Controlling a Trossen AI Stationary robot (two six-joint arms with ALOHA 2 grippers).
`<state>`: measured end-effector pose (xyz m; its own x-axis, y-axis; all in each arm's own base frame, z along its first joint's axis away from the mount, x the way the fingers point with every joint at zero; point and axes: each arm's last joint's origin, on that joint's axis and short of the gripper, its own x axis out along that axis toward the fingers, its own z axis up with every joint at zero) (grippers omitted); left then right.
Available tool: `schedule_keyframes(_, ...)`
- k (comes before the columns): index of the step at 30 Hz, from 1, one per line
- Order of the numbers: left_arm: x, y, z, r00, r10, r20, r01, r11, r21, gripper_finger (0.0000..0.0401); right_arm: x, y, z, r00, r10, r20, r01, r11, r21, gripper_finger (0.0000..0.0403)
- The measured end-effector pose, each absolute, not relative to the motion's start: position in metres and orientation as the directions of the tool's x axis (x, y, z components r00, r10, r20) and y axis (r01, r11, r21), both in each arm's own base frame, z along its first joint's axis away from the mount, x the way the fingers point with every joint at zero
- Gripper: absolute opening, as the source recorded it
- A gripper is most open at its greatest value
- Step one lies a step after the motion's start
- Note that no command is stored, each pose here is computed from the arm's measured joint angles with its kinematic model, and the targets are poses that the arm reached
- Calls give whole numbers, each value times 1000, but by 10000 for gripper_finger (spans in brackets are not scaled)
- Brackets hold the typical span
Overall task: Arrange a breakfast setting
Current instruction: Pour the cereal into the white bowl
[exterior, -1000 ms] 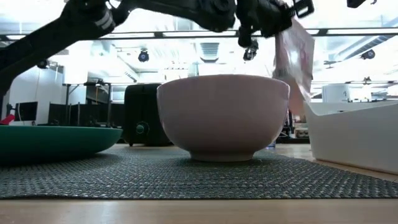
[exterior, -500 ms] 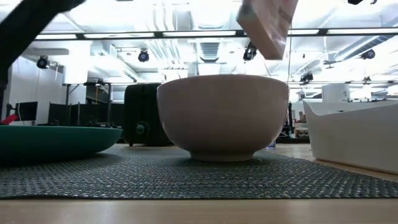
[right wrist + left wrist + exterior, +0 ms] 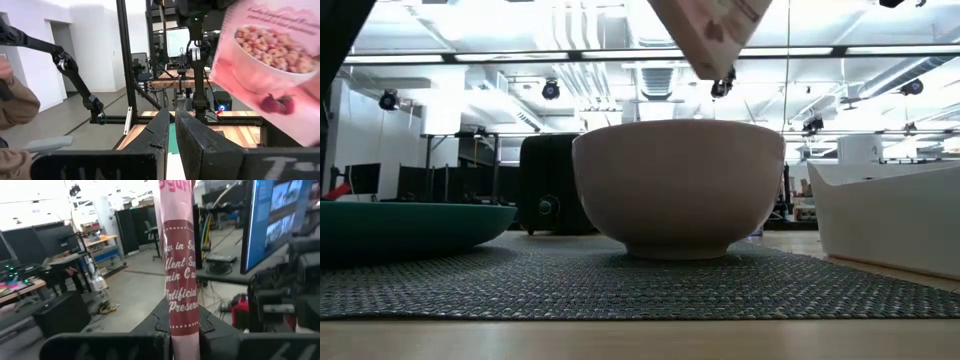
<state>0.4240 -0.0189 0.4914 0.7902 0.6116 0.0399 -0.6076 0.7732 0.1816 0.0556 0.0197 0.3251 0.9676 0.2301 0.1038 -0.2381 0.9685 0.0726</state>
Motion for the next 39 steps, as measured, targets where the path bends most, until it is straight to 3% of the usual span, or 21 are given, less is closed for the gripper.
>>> schedule_keyframes(11, 388, -69, 479, 711, 701, -59, -659, 693, 292, 0, 56, 20, 325, 968, 230, 104, -238, 969, 73, 22)
schedule_keyframes(14, 359, -83, 479, 686, 725, -69, -683, 673, 285, 0, 56, 20, 325, 968, 230, 104, -238, 969, 73, 22)
schedule_keyframes(22, 280, -117, 463, 732, 674, -98, -652, 735, 186, 0, 56, 20, 325, 968, 229, 104, -237, 969, 72, 22)
schedule_keyframes(34, 236, -127, 378, 666, 741, -82, -712, 665, 224, 0, 56, 20, 325, 968, 227, 106, -234, 970, 61, 22)
schedule_keyframes(39, 229, -113, 341, 593, 804, -49, -778, 587, 224, 0, 56, 20, 325, 968, 226, 107, -233, 970, 61, 22)
